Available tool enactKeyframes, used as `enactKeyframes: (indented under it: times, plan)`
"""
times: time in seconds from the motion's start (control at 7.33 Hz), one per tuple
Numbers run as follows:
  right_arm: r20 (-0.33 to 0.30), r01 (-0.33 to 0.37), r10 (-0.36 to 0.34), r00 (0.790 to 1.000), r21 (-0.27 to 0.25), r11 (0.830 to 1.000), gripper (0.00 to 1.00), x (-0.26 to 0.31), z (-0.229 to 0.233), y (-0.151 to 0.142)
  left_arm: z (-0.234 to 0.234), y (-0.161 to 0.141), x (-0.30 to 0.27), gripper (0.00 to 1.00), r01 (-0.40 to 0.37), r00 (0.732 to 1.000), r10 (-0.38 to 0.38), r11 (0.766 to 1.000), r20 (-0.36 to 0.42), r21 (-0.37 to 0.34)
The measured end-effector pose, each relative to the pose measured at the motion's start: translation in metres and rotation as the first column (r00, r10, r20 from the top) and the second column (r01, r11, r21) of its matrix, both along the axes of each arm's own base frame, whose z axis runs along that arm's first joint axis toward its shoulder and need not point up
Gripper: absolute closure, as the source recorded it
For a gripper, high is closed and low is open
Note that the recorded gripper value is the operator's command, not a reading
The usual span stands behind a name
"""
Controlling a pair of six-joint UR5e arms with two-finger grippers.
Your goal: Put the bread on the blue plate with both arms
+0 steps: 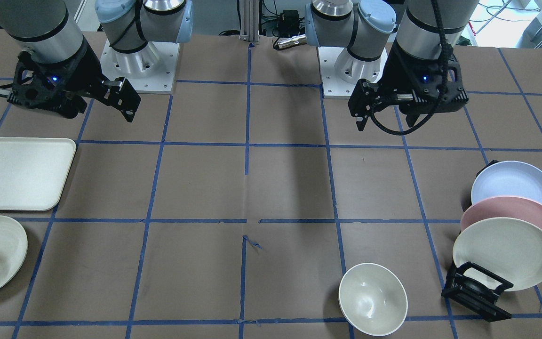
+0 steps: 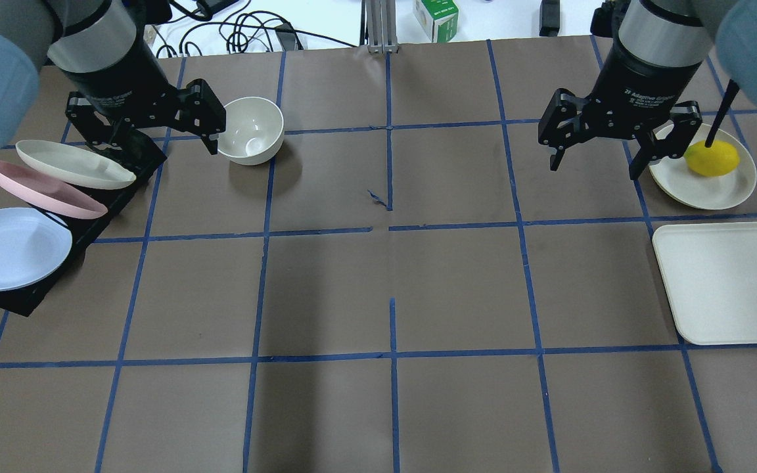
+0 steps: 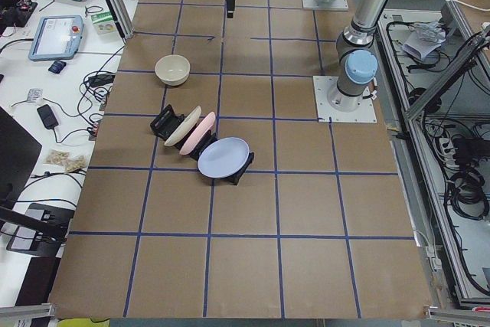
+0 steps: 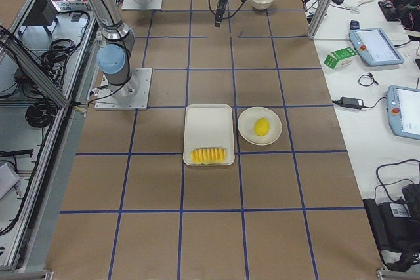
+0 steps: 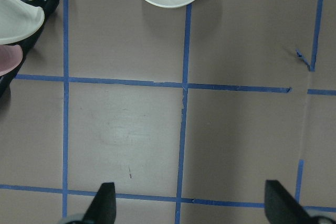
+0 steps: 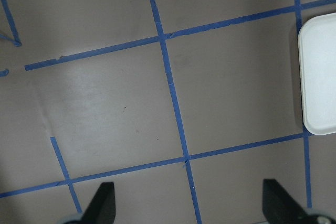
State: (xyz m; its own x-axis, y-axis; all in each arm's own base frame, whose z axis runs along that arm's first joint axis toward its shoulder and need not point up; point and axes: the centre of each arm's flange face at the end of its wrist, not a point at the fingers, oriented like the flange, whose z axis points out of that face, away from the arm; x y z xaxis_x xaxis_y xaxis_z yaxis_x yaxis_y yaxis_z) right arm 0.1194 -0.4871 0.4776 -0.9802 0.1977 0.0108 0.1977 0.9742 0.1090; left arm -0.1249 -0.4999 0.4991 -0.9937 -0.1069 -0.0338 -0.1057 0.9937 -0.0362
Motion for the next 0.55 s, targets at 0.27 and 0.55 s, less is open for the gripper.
enactKeyframes:
  times: [0.27, 0.55]
  plan:
    - [0.003, -0.002, 0.002, 1.0, 0.001, 1.0, 0.0, 0.0, -0.001, 0.0, 0.002, 0.0, 0.023, 0.0, -0.039, 0.999, 0.039, 0.999, -0.001, 0.002]
    - [0.004, -0.004, 0.004, 1.0, 0.002, 1.0, 0.0, 0.0, -0.001, 0.0, 0.006, 0.002, 0.041, 0.0, -0.063, 0.997, 0.062, 0.998, 0.035, 0.004]
